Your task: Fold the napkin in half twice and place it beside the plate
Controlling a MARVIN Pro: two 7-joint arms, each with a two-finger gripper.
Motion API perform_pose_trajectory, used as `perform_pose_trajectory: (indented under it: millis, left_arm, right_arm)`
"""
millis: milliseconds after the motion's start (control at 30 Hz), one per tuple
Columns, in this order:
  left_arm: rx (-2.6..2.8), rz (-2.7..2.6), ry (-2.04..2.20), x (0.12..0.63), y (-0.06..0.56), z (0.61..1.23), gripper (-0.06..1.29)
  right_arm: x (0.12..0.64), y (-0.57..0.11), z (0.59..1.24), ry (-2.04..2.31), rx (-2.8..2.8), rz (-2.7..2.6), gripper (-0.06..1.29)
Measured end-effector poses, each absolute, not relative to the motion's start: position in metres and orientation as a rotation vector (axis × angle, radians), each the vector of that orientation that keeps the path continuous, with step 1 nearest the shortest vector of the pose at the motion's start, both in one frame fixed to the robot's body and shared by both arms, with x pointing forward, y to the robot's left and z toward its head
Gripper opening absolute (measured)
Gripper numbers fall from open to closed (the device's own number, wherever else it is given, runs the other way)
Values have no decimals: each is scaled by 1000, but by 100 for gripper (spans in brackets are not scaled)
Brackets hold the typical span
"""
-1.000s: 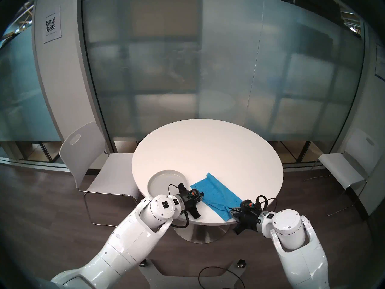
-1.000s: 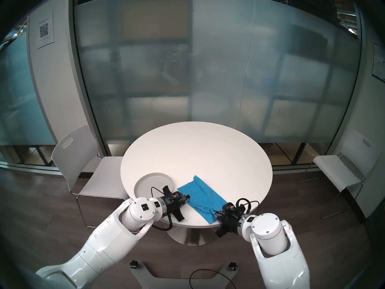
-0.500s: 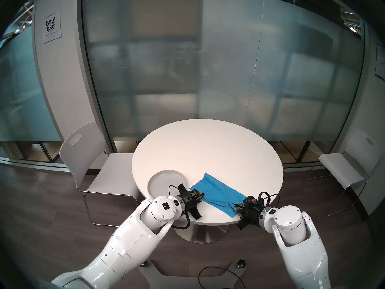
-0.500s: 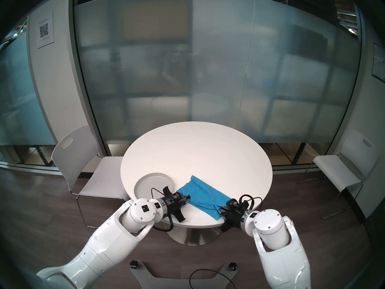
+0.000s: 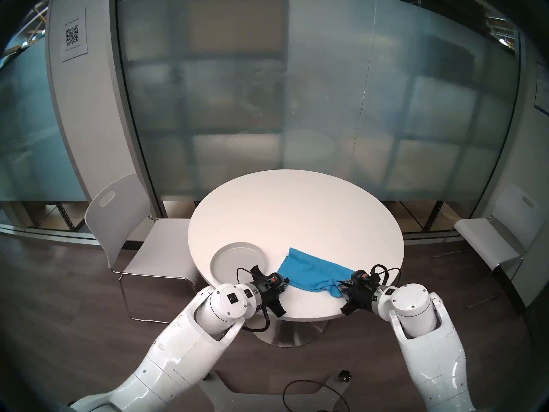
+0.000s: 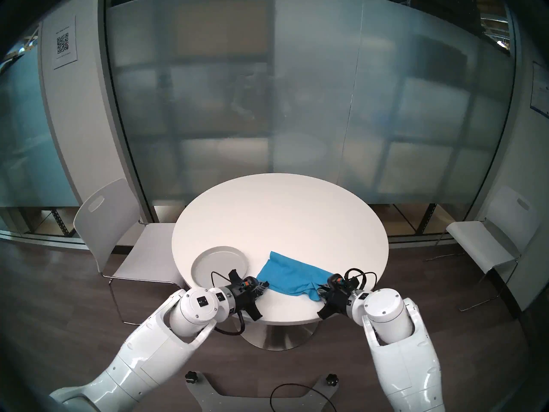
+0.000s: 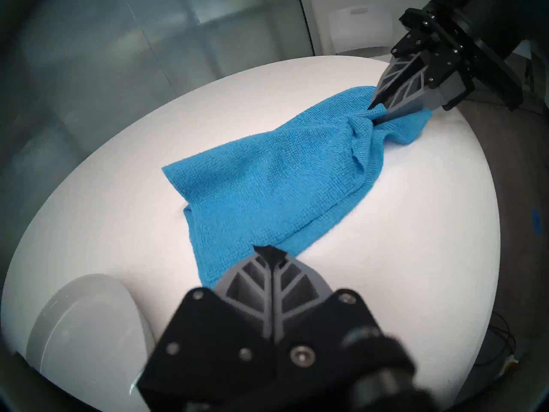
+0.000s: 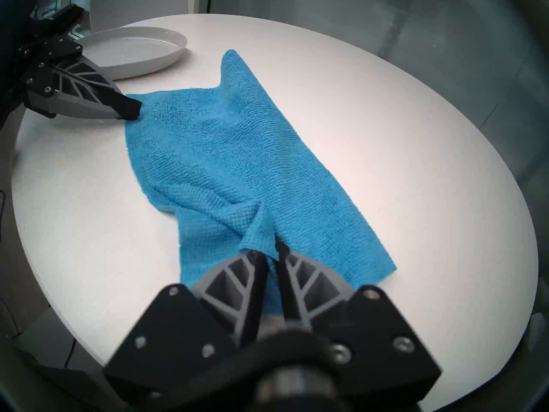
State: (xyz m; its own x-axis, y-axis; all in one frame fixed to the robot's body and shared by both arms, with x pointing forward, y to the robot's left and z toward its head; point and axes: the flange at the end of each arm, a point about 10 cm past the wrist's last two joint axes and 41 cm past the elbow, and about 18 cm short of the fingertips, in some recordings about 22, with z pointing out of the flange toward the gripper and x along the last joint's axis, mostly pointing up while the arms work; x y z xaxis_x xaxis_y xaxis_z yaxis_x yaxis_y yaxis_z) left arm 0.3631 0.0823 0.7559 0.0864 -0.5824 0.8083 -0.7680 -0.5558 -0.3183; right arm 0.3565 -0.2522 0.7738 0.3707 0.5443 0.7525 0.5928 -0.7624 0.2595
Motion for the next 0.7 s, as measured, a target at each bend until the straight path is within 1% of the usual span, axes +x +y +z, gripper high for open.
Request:
perform_pose_trajectory:
  millis: [100,167,533,700]
  left_arm:
    - [2168,1461,-1369,362,83,756,-2]
    - [2166,1458,-1369,361,83,756,-2]
    - [2153,1467,-1355,364,84,760,-2]
    - [2140,1503,-1343,372,85,772,-2]
  right_arm:
    - [363,-253,774,-1070,-2552,-1372,23]
    - [368,-252,774,-1086,-2543,-1370,27]
    - [385,-247,776,-1164,-2497,-1343,28]
    - [388,-246,776,-1184,-2484,-1334,28]
